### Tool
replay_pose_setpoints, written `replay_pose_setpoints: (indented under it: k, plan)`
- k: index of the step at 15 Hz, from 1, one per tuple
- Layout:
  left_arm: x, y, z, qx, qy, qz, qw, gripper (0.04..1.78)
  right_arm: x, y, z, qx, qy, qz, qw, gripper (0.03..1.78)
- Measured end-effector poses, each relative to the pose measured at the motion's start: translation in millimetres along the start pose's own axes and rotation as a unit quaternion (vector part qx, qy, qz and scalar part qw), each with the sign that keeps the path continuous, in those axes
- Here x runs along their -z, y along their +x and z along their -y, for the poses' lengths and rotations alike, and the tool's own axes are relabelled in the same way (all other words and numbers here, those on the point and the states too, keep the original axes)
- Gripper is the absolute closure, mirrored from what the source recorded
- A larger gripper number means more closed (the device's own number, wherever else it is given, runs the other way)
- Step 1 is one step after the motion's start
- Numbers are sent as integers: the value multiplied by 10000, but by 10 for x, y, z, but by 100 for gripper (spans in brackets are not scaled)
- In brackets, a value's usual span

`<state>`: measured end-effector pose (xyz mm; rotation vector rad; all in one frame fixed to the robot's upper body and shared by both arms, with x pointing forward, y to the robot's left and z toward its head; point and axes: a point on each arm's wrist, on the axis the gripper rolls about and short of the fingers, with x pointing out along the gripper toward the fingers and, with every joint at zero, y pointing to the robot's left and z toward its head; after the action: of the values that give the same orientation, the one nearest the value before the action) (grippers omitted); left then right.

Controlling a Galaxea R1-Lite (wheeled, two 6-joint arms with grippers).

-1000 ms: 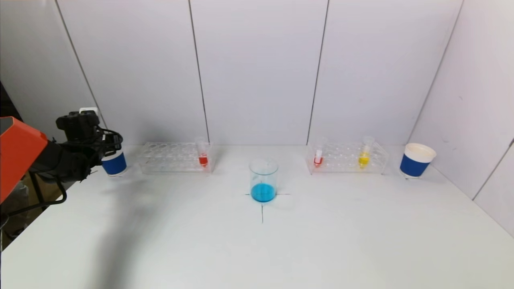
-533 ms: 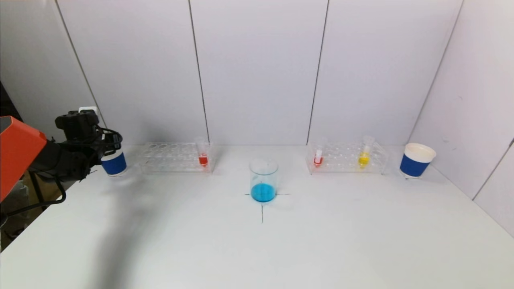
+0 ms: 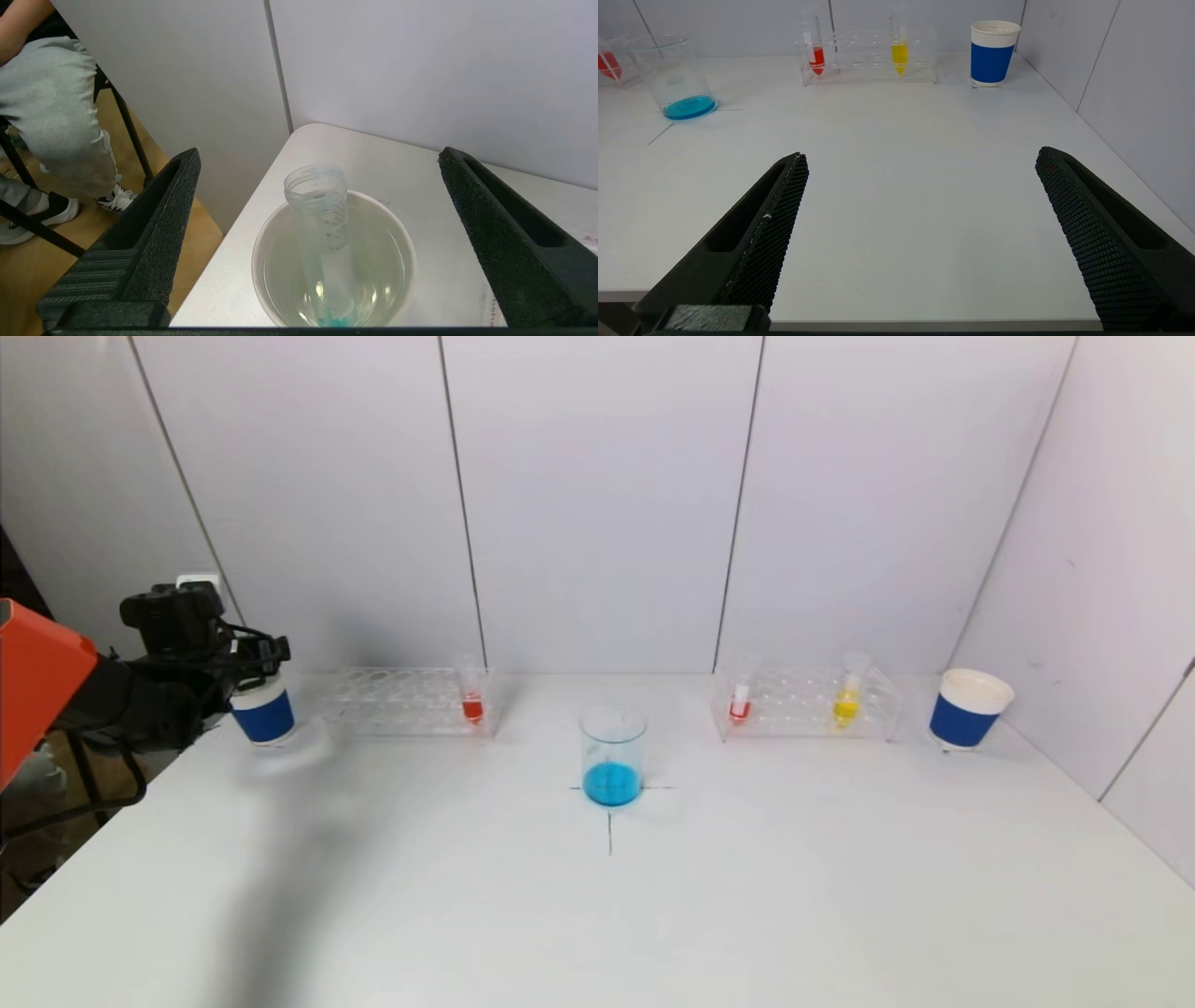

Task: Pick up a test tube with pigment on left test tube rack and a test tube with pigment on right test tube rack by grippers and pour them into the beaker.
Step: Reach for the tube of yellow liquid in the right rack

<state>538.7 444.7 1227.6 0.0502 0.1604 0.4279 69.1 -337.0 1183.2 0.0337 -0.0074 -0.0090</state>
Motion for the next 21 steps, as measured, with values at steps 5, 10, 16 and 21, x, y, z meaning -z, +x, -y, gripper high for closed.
replay_pose_setpoints:
  k: [5,10,16,21]
  plan:
    - [-358,-315,18,398,-34,295,9988,5,0,0,0,2,0,0,10000,4]
    - [-784,-1136,182,960,12,646,9933,5,0,0,0,2,-2,0,10000,4]
    - [-1043,-2444,185,1479,384,1085,9823,5,0,0,0,2,0,2,10000,4]
    - [-917,-3325,-258,585,698,1538,9839,5,0,0,0,3,0,0,10000,4]
